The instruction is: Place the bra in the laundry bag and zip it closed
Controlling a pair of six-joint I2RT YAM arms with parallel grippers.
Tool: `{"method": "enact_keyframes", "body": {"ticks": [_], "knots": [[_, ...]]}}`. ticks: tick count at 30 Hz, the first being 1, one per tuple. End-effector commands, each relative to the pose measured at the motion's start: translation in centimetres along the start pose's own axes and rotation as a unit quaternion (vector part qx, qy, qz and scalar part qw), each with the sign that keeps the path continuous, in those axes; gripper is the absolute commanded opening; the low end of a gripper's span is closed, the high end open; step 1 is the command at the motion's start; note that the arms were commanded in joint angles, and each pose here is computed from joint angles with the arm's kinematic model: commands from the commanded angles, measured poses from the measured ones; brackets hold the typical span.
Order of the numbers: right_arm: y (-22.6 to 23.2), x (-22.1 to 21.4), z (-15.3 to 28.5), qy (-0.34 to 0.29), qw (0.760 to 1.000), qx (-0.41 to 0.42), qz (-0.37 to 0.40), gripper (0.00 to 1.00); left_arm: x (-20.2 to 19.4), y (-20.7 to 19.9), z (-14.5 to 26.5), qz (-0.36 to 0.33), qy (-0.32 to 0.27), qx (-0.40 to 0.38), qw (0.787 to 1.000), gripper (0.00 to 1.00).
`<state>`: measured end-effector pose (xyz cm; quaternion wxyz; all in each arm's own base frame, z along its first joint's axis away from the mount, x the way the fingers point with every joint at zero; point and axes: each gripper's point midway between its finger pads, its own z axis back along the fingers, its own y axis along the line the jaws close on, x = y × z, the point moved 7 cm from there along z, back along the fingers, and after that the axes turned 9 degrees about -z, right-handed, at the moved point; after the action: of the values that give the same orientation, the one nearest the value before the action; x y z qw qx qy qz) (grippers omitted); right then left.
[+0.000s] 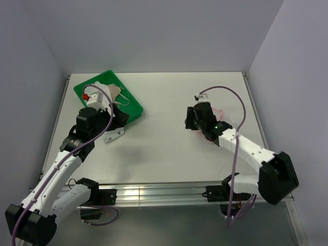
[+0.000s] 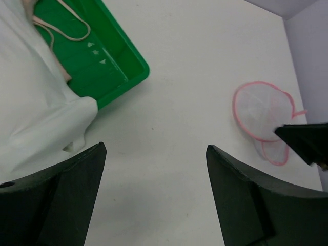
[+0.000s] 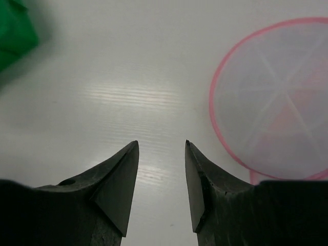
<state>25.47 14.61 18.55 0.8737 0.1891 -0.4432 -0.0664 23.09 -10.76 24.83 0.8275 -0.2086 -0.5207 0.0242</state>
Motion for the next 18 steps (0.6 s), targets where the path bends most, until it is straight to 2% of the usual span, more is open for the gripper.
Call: {"method": "enact_keyframes", "body": {"ticks": [1, 5, 10, 18], "knots": [[-1.7, 0.0, -1.9, 0.022, 0.993, -0.106, 0.043, 0.49, 1.2, -2.4, 0.9, -0.008, -0.020, -0.100, 0.995, 0.85], [-3.0, -0.5, -3.7, 0.044, 0.981, -0.175, 0.068, 0.49, 1.7, -3.1, 2.7, -0.046, -0.036, -0.143, 0.988, 0.86], [-4.3, -1.7, -6.4, 0.082, 0.964, -0.239, 0.088, 0.48, 1.4, -3.0, 3.7, -0.068, -0.048, -0.150, 0.985, 0.87], [-5.1, -3.3, -10.0, 0.142, 0.946, -0.276, 0.096, 0.48, 0.8, -3.1, 3.7, -0.076, -0.035, -0.169, 0.982, 0.88]]}}
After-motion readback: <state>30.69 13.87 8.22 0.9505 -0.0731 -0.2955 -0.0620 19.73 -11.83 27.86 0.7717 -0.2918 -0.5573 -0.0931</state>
